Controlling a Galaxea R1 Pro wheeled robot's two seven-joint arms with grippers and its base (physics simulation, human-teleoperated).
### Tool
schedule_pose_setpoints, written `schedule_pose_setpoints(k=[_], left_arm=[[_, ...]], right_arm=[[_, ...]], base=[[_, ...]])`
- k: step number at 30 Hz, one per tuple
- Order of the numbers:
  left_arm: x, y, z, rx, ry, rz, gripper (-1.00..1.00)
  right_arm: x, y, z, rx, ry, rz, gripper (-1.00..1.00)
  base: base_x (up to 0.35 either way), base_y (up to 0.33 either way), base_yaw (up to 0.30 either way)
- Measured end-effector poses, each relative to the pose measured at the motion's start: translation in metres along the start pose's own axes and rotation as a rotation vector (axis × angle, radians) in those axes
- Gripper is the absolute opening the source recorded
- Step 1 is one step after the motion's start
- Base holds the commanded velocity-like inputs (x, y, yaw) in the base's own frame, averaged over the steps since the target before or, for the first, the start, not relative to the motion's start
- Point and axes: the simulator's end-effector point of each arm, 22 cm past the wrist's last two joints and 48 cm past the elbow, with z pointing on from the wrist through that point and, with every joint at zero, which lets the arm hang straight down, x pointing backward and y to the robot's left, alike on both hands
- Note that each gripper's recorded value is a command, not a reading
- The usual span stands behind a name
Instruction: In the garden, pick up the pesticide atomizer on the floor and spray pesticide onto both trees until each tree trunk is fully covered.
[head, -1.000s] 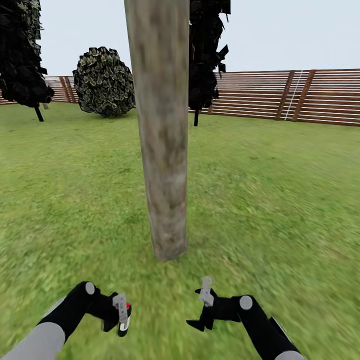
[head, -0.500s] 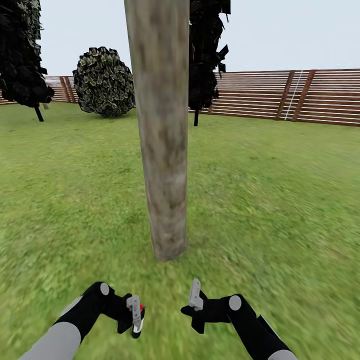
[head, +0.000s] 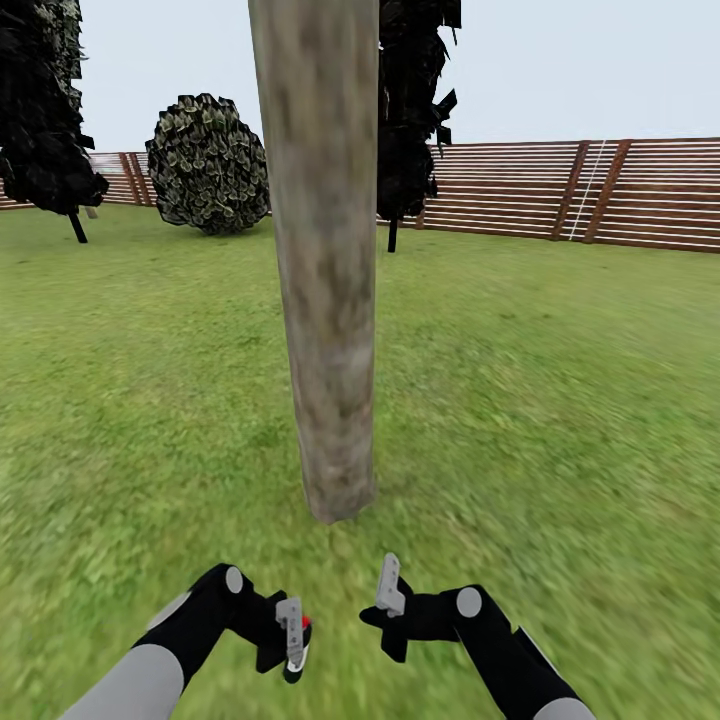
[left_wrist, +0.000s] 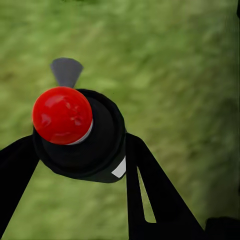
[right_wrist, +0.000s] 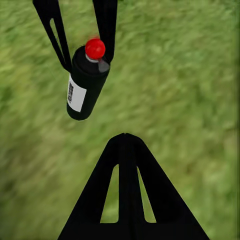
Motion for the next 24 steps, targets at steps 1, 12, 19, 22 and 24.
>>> schedule_pose_setpoints(k=[1, 12, 19, 22, 24], left_arm=[[-0.003, -0.001, 0.001, 0.002, -0.005, 0.003, -1.0], [-0.037, -0.012, 0.013, 0.022, -0.05, 0.022, -1.0], [-0.042, -0.012, 0.013, 0.024, -0.067, 0.04, -1.0], [-0.045, -0.012, 0.013, 0.024, -0.082, 0.063, -1.0], [-0.046, -0.013, 0.013, 0.025, -0.087, 0.07, -1.0]], right_arm=[[-0.002, 0.0, 0.001, 0.0, -0.003, -0.001, -1.0], [-0.018, 0.005, 0.009, -0.008, -0.03, -0.006, -1.0], [-0.018, 0.005, 0.009, -0.008, -0.029, -0.007, -1.0], [-0.018, 0.005, 0.009, -0.008, -0.029, -0.007, -1.0], [-0.018, 0.005, 0.009, -0.008, -0.029, -0.007, -1.0]], base=[[0.0, 0.0, 0.0], [0.0, 0.0, 0.0], [0.0, 0.0, 0.0], [0.0, 0.0, 0.0], [0.0, 0.0, 0.0]])
